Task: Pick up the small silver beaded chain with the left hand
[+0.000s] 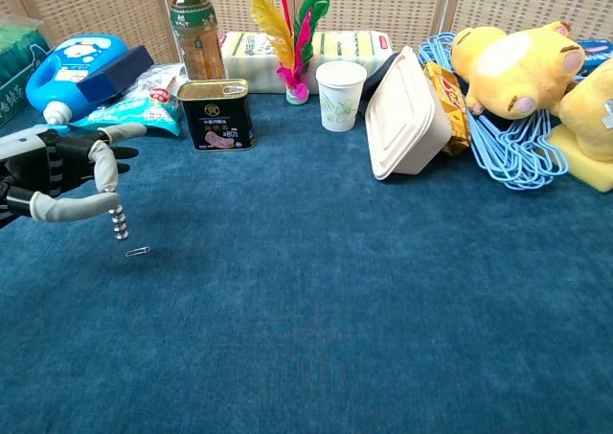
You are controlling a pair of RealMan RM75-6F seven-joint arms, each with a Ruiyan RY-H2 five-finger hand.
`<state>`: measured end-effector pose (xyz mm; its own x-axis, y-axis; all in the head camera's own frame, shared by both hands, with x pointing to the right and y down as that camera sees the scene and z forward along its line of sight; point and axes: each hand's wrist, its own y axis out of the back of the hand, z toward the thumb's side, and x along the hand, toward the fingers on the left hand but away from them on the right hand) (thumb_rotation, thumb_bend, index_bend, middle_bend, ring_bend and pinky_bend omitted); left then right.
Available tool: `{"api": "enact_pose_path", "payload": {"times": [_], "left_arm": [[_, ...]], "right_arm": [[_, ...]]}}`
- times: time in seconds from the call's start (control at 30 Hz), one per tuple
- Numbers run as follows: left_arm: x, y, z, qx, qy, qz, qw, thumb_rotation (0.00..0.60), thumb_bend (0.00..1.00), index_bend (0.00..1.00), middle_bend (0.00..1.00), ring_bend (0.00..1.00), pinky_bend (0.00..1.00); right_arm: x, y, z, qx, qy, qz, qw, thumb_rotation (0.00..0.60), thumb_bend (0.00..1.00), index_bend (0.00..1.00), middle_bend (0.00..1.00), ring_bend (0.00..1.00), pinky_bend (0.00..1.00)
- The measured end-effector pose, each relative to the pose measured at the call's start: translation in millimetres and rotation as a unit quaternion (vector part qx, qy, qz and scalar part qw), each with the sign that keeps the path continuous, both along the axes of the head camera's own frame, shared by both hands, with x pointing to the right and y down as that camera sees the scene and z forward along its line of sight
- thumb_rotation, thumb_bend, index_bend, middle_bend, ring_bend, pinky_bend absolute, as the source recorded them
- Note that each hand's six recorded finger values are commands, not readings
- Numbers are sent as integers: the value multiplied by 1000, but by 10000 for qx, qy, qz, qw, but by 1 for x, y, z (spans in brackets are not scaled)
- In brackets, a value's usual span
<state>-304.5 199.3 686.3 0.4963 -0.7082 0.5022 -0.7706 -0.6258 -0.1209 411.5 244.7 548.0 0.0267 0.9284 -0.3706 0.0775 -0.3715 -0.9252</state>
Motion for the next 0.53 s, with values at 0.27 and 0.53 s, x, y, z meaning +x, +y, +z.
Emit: {"api": "enact_pose_path", "payload": {"times": [0.27,0.53], "left_arm": [[0,-3,-1,45,91,-140,9999,600,560,603,0,0,0],[-4,-12,-5,120,81,-219,9997,600,559,603,0,0,0]], "right_arm": [[1,-2,0,15,-41,49,10000,600,0,0,0,0,0],[2,-10,-1,92,-32,97,9999,600,0,0,0,0,0]]}}
